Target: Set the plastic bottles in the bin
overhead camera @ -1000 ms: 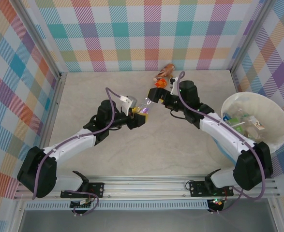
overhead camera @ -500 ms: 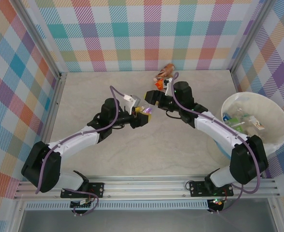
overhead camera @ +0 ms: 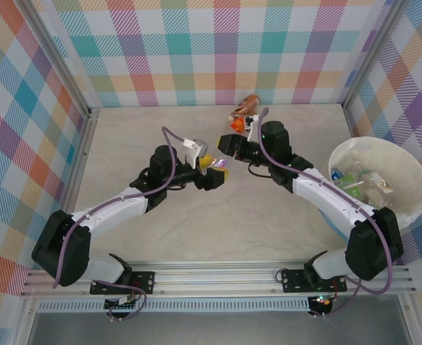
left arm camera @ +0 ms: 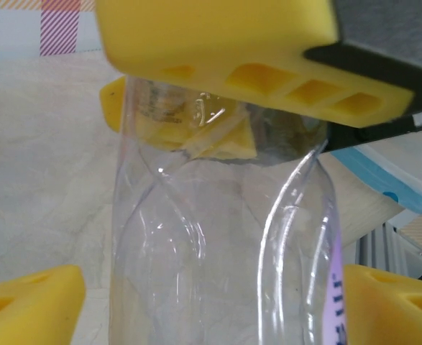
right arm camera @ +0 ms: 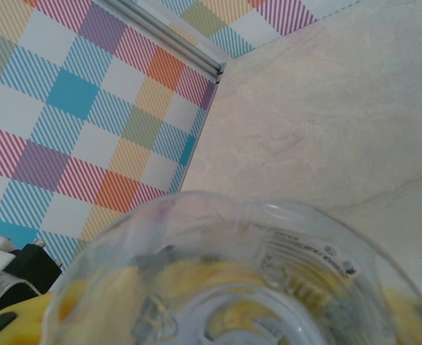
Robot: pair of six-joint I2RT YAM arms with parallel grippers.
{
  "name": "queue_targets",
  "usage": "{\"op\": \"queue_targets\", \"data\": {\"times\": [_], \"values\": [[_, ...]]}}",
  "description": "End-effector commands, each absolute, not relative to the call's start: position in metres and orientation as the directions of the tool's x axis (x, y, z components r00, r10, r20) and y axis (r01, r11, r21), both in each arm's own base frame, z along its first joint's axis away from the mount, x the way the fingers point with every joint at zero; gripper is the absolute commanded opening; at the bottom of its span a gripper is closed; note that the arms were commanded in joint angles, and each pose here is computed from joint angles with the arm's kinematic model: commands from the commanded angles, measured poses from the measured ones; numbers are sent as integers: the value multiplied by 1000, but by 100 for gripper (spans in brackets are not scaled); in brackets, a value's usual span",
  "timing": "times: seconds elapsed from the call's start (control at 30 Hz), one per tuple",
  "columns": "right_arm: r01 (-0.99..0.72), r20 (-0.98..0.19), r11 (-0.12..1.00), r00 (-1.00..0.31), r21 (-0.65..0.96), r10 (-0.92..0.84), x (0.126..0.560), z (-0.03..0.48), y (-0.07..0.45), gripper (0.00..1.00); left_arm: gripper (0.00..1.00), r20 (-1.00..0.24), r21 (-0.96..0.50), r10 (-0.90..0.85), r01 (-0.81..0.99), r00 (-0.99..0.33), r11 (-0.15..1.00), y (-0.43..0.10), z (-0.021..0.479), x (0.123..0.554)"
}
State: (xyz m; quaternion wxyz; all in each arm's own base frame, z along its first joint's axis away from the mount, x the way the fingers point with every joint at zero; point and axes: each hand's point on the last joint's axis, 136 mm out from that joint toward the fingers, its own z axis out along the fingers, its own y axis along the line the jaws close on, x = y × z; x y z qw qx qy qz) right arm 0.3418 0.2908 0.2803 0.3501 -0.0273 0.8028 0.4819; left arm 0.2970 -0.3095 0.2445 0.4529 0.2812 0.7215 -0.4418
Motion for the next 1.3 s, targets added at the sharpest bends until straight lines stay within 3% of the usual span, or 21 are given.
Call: {"op": "queue_targets", "data": {"times": [0.0, 0.53, 0.73, 0.97, 1.27], "values": [[-430, -640, 539, -710, 724, 293, 335, 299, 285, 52, 100, -931, -334, -19, 827, -365, 452, -303, 262, 289], [-350, -823, 810, -505, 471, 260, 316, 334, 203, 47, 100, -935, -324, -142, 620, -326, 715, -248, 275, 311], [-268, -891, 902, -401, 338, 215, 297, 359, 156, 46, 100, -906, -348, -204, 376, -371, 859, -213, 253, 338], [-123, -956, 974, -249, 191, 157, 263, 400, 89, 46, 100, -863, -401, -266, 264, -428, 877, -203, 229, 348], [149, -969, 986, -224, 69, 102, 224, 414, 12, 46, 100, -853, -402, -262, 249, -451, 881, -203, 220, 353]]}}
